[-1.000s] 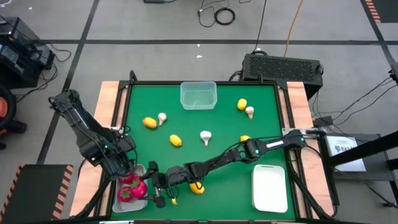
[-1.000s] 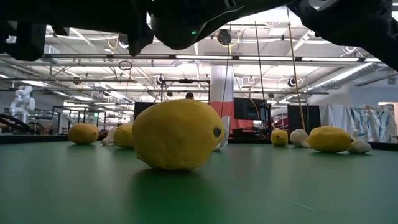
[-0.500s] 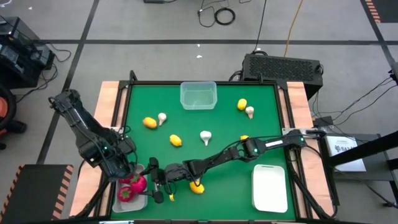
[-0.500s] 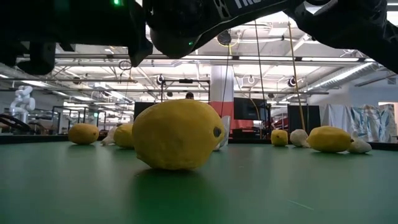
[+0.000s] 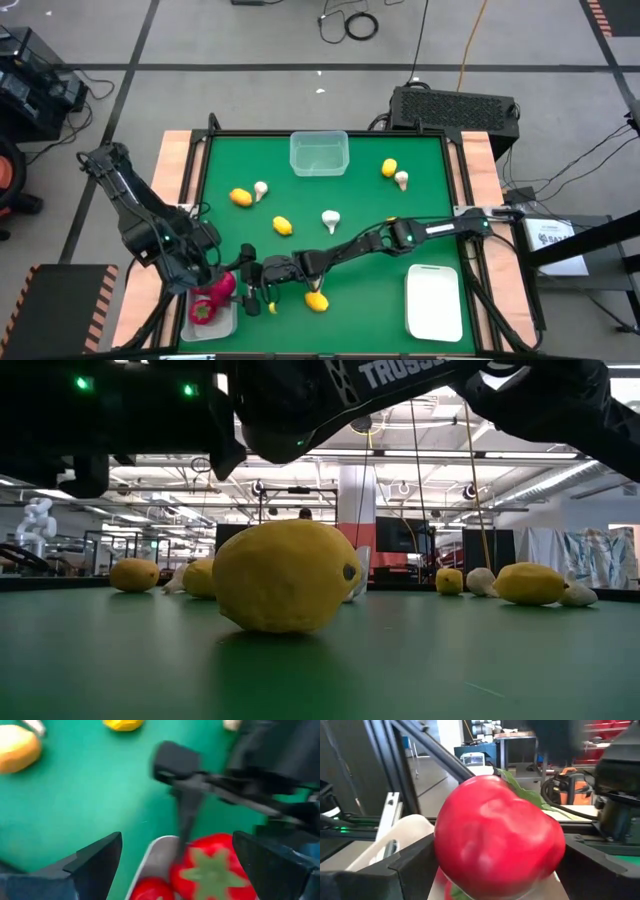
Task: Sort produce into baskets
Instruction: Put the tomato into the gray bin
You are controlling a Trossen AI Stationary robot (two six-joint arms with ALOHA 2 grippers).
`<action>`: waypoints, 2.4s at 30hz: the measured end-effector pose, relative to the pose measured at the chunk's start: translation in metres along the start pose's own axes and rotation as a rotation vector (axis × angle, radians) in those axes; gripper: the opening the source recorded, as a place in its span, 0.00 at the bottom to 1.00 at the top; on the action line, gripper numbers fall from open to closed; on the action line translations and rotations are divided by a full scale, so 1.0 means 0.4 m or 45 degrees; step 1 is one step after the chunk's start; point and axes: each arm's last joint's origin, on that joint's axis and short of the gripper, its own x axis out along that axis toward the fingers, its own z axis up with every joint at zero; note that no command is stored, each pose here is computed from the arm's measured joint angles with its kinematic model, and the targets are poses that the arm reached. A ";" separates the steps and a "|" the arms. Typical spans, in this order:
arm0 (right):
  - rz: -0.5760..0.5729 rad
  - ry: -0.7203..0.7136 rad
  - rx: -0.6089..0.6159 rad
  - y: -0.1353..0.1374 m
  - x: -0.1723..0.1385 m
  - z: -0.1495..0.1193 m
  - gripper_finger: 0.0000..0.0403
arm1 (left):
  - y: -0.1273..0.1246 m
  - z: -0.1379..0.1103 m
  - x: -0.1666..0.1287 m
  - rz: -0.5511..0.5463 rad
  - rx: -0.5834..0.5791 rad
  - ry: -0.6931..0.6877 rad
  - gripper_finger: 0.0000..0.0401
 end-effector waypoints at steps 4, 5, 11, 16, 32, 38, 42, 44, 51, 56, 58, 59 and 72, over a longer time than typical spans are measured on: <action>-0.018 -0.002 0.003 -0.021 0.001 0.002 0.86 | -0.007 0.001 0.000 -0.031 0.013 -0.013 0.96; -0.022 -0.003 0.004 -0.026 0.001 0.003 0.86 | -0.007 0.001 0.002 -0.019 0.016 -0.010 0.96; -0.023 -0.002 0.013 -0.025 0.001 0.003 0.86 | -0.031 -0.013 0.038 0.067 0.026 0.057 0.96; -0.020 0.012 0.012 -0.025 0.001 0.000 0.86 | -0.047 -0.021 0.062 0.116 0.056 0.089 0.96; -0.028 0.080 -0.014 -0.026 0.001 -0.013 0.86 | -0.035 -0.040 0.055 0.168 0.101 0.235 0.96; 0.001 0.075 -0.032 -0.033 0.002 -0.006 0.86 | -0.034 -0.040 0.055 0.172 0.104 0.235 0.96; -0.002 0.075 -0.032 -0.041 0.002 -0.005 0.86 | -0.031 -0.040 0.055 0.188 0.109 0.238 0.96; -0.006 0.088 -0.032 -0.046 0.002 -0.006 0.86 | -0.029 -0.040 0.055 0.196 0.111 0.240 0.96; 0.049 0.113 0.051 -0.060 0.002 -0.003 0.86 | -0.026 -0.042 0.055 0.213 0.117 0.256 0.96; 0.104 0.134 0.114 -0.084 0.001 0.005 0.86 | -0.026 -0.042 0.055 0.213 0.117 0.257 0.96; 0.110 0.139 0.118 -0.091 0.000 0.008 0.86 | -0.025 -0.042 0.055 0.213 0.117 0.263 0.96; 0.107 0.140 0.118 -0.093 0.000 0.008 0.86 | -0.025 -0.042 0.055 0.214 0.116 0.268 0.96; 0.058 0.126 -0.022 -0.093 0.000 0.010 0.86 | -0.024 -0.043 0.051 0.216 0.111 0.300 0.96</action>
